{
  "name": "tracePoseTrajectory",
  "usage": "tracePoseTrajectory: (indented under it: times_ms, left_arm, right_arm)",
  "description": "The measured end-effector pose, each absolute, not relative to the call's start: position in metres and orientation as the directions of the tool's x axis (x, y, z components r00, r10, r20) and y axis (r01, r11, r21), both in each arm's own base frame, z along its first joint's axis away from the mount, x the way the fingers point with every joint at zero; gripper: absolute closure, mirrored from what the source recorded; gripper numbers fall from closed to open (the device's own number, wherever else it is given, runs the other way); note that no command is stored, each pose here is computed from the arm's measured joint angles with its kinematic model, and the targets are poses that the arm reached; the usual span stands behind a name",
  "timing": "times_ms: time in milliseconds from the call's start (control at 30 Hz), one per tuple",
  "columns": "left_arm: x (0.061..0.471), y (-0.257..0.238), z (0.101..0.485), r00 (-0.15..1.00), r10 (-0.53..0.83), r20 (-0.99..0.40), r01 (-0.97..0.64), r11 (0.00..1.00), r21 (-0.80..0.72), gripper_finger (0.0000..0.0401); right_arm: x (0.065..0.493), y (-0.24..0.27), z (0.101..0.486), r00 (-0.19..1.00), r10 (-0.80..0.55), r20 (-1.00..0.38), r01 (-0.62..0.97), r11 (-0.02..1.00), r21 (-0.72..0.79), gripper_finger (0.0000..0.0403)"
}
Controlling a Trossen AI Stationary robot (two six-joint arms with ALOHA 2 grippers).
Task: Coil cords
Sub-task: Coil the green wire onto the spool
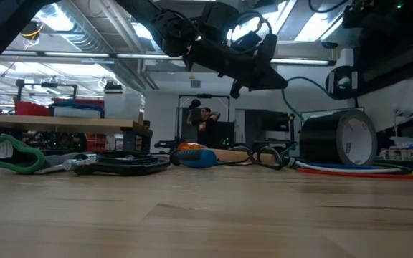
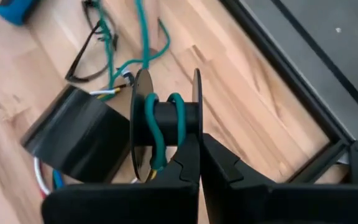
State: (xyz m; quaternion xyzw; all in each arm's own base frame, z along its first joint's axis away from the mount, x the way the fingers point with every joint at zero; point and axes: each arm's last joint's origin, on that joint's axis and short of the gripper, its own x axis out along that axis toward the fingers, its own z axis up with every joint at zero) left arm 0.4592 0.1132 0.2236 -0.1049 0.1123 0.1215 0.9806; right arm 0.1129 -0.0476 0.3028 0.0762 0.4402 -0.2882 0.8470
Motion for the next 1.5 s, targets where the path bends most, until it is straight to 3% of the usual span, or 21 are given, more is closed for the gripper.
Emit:
tracePoseTrajectory:
  times_ms: [333, 700, 1167, 1500]
  left_arm:
    - [0.453, 0.134, 0.229, 0.939, 0.26, -0.225, -0.301, 0.939, -0.168, 0.0401]
    - [0.459, 0.12, 0.248, 0.983, 0.183, -0.026, -0.184, 0.95, -0.251, 0.0401]
    - [0.466, 0.085, 0.244, 0.992, 0.106, -0.071, -0.121, 0.959, -0.257, 0.0401]
    - [0.466, 0.076, 0.233, 0.979, 0.084, -0.188, -0.138, 0.946, -0.294, 0.0401]
  right_arm:
    - [0.121, -0.048, 0.298, 0.455, -0.332, -0.826, 0.509, 0.858, -0.064, 0.0402]
    - [0.154, -0.06, 0.295, 0.511, -0.365, -0.778, 0.537, 0.842, -0.042, 0.0402]
    - [0.197, -0.082, 0.275, 0.405, -0.549, -0.731, 0.669, 0.723, -0.173, 0.0402]
    - [0.203, -0.084, 0.282, 0.465, -0.586, -0.664, 0.696, 0.705, -0.135, 0.0402]
